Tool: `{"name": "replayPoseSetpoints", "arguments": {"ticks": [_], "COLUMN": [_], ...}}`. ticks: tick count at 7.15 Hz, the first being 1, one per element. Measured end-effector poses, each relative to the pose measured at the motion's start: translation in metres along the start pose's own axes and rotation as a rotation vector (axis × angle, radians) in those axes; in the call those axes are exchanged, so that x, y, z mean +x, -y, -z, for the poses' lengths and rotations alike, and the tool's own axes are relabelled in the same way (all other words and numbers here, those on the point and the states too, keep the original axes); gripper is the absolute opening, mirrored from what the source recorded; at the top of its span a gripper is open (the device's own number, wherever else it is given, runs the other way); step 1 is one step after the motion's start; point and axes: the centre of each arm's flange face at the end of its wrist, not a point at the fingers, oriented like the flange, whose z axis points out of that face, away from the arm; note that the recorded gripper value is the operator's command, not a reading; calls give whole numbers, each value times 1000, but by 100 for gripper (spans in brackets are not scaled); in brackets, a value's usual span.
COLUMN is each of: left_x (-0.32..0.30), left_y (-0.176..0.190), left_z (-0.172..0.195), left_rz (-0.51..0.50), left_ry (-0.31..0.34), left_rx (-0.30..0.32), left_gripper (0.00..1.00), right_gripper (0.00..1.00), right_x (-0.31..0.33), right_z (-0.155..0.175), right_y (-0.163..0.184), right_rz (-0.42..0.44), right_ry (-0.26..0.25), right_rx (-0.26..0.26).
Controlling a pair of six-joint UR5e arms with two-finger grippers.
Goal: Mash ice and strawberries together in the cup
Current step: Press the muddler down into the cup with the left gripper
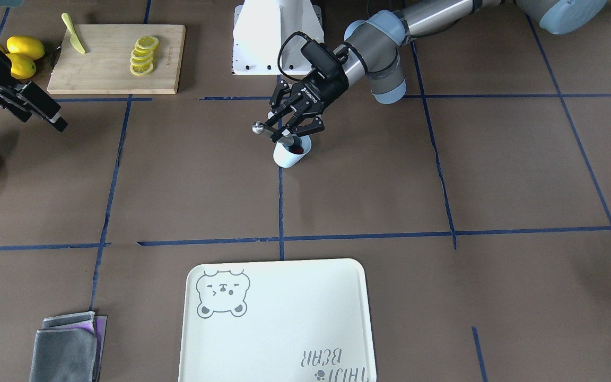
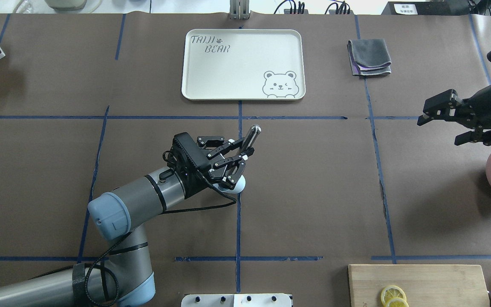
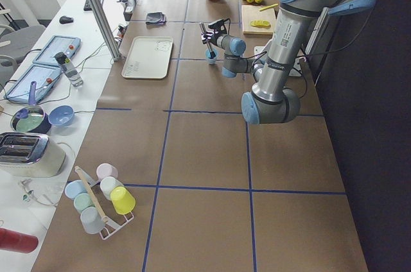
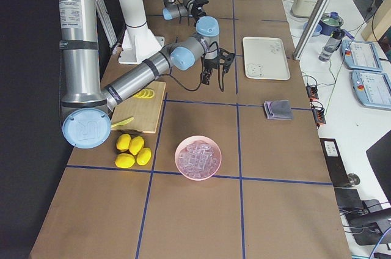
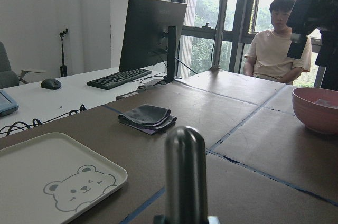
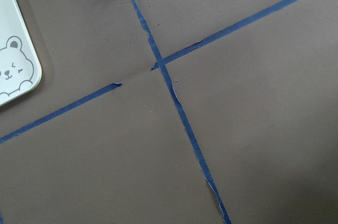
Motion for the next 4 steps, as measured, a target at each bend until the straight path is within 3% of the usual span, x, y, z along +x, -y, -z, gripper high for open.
{"name": "replayPoseSetpoints", "arguments": {"ticks": [4], "left_x": [13], "left_y": [59], "left_z": [12], "left_rz": [19], "left_ry": [-21], "left_rx": [72], "left_gripper": [0], "right_gripper": [100], "right_x": [0], "right_z": [-1], "right_y": [0], "right_rz": [0], "right_ry": [-1], "right_rx": [0]}}
